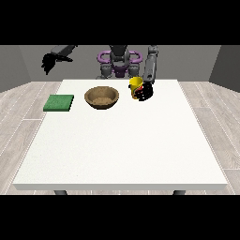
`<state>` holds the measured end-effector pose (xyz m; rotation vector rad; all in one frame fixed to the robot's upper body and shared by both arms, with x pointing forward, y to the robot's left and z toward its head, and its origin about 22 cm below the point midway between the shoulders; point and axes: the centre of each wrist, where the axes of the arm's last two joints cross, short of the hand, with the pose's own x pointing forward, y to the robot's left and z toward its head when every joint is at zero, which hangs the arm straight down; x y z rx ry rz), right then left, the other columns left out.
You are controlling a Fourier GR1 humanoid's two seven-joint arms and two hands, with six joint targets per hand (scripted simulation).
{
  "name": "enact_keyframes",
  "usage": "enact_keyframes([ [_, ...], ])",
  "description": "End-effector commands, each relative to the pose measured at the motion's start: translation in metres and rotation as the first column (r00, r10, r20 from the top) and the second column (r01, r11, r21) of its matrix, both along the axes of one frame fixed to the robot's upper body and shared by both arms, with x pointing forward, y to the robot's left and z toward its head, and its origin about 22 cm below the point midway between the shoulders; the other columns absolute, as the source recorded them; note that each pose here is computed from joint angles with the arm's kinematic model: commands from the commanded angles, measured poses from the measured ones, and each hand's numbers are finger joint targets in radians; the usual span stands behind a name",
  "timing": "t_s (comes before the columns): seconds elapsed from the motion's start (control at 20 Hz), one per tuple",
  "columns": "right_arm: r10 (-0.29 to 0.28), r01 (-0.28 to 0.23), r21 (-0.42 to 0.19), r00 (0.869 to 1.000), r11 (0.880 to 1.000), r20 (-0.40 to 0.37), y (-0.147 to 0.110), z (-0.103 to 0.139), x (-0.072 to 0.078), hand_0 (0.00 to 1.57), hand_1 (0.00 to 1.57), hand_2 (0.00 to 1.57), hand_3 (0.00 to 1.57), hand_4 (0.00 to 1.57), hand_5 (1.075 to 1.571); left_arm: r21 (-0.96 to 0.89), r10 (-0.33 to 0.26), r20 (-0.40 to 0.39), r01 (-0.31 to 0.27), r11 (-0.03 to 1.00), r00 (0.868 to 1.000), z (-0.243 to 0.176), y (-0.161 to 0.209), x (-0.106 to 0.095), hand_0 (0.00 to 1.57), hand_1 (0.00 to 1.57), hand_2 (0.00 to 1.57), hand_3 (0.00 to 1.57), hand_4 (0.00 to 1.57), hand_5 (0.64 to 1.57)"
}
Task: Pick the cup and pour the ball into the bowl, then pick the bowl and place it on the pad
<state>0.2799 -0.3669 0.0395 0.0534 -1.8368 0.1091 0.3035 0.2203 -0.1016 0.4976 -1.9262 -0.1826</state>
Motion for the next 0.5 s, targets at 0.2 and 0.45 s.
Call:
enact_keyframes([
  [0.2,-0.055,0.057,0.01,0.981,0.998,-0.187,-0.002,-0.035,-0.012,0.0,0.0,0.0,0.0,0.0,1.569,0.414,0.122,-0.134,-0.056,0.909,0.983,0.074,0.086,0.049,1.44,1.44,1.57,1.57,1.57,1.303],
  [0.45,-0.055,0.059,0.022,0.985,0.998,-0.161,-0.028,-0.05,-0.029,0.0,0.0,0.0,0.0,0.0,1.568,0.491,0.155,-0.136,-0.07,0.868,0.978,0.117,0.074,0.081,1.46,1.46,1.57,1.57,1.57,1.294],
])
